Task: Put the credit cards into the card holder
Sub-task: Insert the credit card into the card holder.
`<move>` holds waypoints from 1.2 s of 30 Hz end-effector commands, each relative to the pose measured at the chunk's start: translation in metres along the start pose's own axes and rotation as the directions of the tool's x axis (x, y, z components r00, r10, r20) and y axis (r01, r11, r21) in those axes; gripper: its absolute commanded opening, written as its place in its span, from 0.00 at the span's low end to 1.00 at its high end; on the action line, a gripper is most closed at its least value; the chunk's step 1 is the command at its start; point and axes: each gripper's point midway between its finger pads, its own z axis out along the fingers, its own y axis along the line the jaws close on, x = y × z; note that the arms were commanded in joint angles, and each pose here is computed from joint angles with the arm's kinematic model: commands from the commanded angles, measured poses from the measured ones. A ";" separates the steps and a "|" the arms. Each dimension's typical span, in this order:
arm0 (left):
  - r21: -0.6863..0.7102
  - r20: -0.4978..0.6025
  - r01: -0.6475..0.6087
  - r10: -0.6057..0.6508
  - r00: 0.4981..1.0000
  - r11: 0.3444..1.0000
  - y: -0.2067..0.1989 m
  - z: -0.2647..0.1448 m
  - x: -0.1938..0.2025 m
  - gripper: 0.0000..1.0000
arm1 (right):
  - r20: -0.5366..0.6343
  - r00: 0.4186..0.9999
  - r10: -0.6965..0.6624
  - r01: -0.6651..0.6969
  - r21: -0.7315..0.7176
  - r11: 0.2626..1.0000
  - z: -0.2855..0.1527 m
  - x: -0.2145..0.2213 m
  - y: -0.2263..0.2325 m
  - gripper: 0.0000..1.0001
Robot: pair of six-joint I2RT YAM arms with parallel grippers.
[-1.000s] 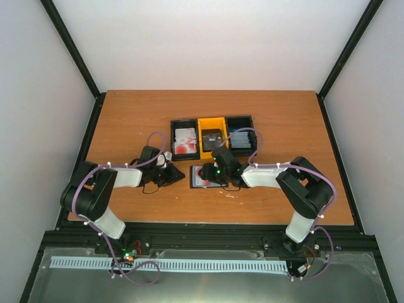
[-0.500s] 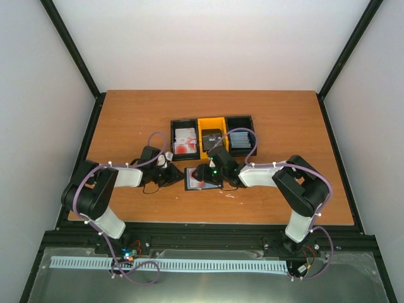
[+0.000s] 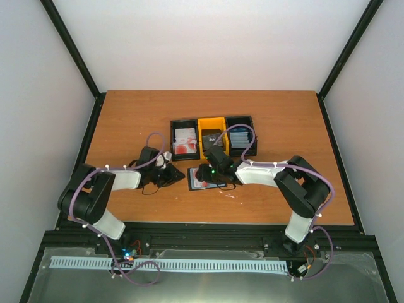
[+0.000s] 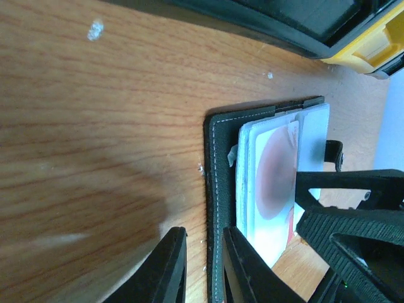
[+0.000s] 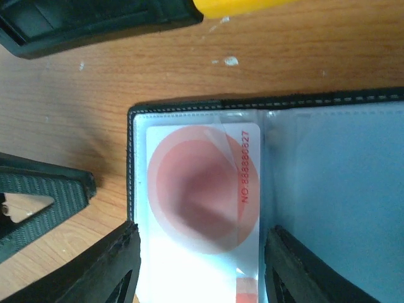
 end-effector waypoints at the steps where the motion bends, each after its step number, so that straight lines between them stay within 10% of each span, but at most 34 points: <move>1: 0.002 0.011 -0.006 0.006 1.000 1.000 -0.004 -0.002 0.000 0.18 | -0.011 0.999 -0.044 0.045 0.114 0.992 -0.003 0.007 -0.010 0.53; 21: 0.004 -0.066 -0.020 0.020 0.998 1.000 -0.014 0.024 0.011 0.15 | -0.100 0.993 -0.067 0.070 0.028 0.997 0.009 0.019 0.021 0.44; 30: -0.205 0.140 -0.011 0.040 0.989 0.979 -0.005 -0.009 -0.025 0.16 | 0.073 0.989 -0.127 0.118 0.113 0.987 -0.037 -0.023 0.012 0.48; 36: -0.235 0.346 -0.064 0.145 0.927 0.970 -0.037 -0.058 -0.060 0.23 | 0.106 0.910 -0.401 0.406 -0.037 0.913 -0.076 -0.061 0.061 0.48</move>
